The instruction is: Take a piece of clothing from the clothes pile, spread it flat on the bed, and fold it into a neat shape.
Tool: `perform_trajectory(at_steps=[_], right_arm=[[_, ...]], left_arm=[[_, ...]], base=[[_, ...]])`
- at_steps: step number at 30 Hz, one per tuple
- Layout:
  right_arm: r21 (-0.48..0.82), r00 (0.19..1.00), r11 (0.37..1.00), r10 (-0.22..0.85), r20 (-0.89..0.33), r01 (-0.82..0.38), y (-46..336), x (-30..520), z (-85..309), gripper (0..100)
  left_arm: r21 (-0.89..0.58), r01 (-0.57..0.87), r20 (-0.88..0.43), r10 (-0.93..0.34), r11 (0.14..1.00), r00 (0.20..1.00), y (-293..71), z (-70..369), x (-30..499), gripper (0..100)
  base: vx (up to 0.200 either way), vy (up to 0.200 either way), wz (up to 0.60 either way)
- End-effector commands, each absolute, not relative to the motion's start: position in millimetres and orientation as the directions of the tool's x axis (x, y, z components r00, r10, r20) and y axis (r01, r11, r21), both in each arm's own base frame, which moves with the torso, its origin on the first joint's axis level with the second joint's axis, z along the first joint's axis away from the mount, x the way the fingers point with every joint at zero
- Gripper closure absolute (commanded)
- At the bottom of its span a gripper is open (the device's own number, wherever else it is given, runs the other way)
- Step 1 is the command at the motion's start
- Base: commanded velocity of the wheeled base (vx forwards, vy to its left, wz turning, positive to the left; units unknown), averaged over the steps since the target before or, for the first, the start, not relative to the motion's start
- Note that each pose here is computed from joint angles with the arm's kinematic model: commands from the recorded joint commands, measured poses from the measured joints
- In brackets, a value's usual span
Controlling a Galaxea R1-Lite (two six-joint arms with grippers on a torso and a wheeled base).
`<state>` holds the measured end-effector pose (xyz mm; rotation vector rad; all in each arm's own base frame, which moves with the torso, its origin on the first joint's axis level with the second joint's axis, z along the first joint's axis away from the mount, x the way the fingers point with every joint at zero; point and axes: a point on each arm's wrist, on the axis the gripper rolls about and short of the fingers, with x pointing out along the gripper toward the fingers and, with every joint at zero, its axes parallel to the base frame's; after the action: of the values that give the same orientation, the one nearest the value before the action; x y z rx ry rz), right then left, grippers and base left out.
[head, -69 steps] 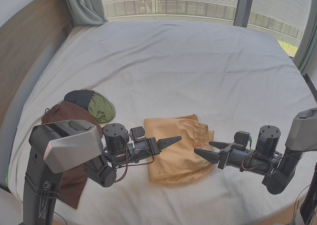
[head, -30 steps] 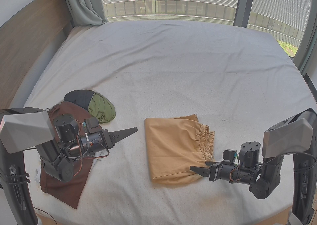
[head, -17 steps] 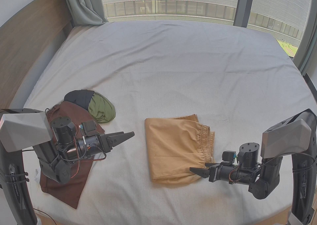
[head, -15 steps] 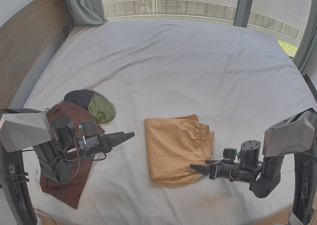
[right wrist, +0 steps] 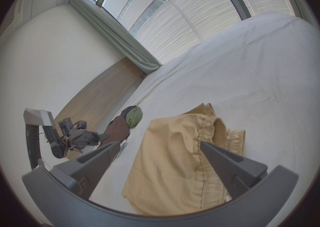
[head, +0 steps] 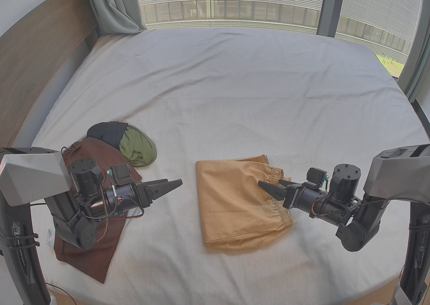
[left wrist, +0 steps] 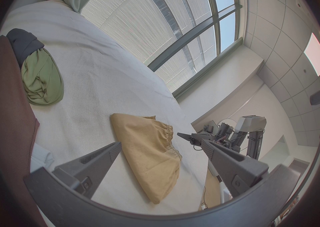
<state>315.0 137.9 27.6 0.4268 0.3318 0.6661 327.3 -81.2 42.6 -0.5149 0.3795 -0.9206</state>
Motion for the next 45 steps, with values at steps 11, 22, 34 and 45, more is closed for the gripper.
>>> perform_trajectory(at_steps=[11, 22, 34, 45], right_arm=[[0.492, 0.82, 0.774, 0.541, -0.188, -0.399, 142.4, 357.4, -25.2, 0], [0.491, 0.836, 0.788, 0.514, -0.191, -0.372, 137.7, 364.7, -33.5, 0], [0.511, 0.836, 0.761, 0.531, -0.139, -0.399, 135.2, 344.2, 12.5, 0], [0.478, 0.779, 0.778, 0.57, -0.261, -0.408, 120.3, 309.4, 5.0, 0]], left_arm=[[-0.551, 0.662, -0.093, -0.826, 0.508, 0.556, -80.3, 41.6, 327.7, 0], [-0.551, 0.662, -0.093, -0.826, 0.508, 0.556, -80.3, 41.6, 327.7, 0], [-0.549, 0.664, -0.091, -0.826, 0.508, 0.556, -80.2, 42.9, 327.2, 0], [-0.492, 0.688, -0.1, -0.819, 0.534, 0.565, -76.1, 41.4, 325.4, 0]], base=[[0.0, 0.0, 0.0], [0.0, 0.0, 0.0], [0.0, 0.0, 0.0], [0.0, 0.0, 0.0]])
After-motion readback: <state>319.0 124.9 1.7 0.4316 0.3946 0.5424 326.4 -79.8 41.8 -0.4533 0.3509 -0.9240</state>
